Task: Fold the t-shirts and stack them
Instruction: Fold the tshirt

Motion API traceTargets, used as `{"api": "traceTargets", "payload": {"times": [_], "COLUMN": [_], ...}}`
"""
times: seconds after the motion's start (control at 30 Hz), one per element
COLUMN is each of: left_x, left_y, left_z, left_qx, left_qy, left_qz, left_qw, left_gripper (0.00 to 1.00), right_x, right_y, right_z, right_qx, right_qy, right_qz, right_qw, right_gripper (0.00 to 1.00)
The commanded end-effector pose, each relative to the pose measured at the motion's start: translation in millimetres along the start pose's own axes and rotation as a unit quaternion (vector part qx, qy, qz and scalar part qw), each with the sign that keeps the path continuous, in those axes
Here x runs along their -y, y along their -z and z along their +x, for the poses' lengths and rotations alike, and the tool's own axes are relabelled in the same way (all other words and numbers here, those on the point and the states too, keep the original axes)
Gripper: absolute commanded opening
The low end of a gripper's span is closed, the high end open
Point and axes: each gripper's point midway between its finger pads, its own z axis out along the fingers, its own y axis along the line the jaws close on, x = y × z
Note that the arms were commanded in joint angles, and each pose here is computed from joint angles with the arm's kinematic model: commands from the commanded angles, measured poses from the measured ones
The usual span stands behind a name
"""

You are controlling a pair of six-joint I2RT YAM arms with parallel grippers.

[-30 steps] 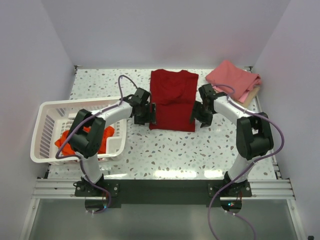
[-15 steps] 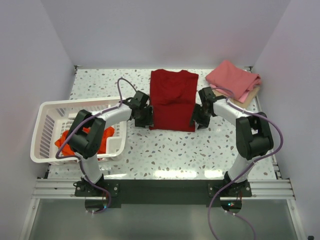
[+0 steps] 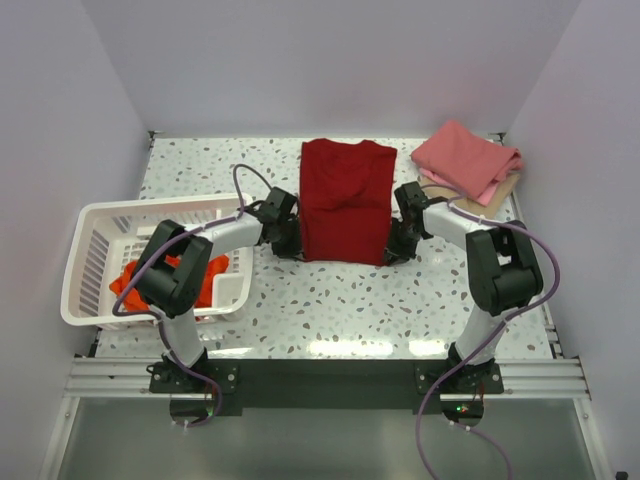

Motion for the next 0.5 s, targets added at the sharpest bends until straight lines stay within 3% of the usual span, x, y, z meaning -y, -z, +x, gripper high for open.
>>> {"api": "traceTargets", "payload": {"times": [0.0, 0.03, 0.13, 0.2, 0.47], "left_x": [11.6, 11.7, 9.8, 7.8, 8.5], "left_y": [9.8, 10.4, 12.1, 14.8, 27.8], "left_z": [-7.9, -9.0, -9.5, -12.1, -15.8], "left_qx": [0.02, 0.022, 0.024, 0.028, 0.041], "left_qy": [-0.001, -0.002, -0.007, -0.011, -0.019], "left_qz": [0.025, 0.024, 0.018, 0.01, 0.005], "left_qw": [0.999, 0.999, 1.0, 0.999, 0.999], "left_gripper": [0.19, 0.17, 0.05, 0.0, 0.0], "right_x": [-0.8, 1.1, 3.7, 7.6, 14.1], "right_y": [-2.4, -3.3, -2.1, -1.4, 5.0], "right_z": [4.1, 3.7, 3.4, 2.8, -0.7], "right_qx": [-0.012, -0.012, -0.016, -0.018, -0.013], "right_qy": [0.006, 0.006, 0.014, 0.024, 0.044], "right_qz": [0.001, 0.007, 0.017, 0.028, 0.047], "right_qw": [1.0, 1.0, 1.0, 0.999, 0.998], "right_gripper": [0.22, 0.11, 0.01, 0.0, 0.0]}}
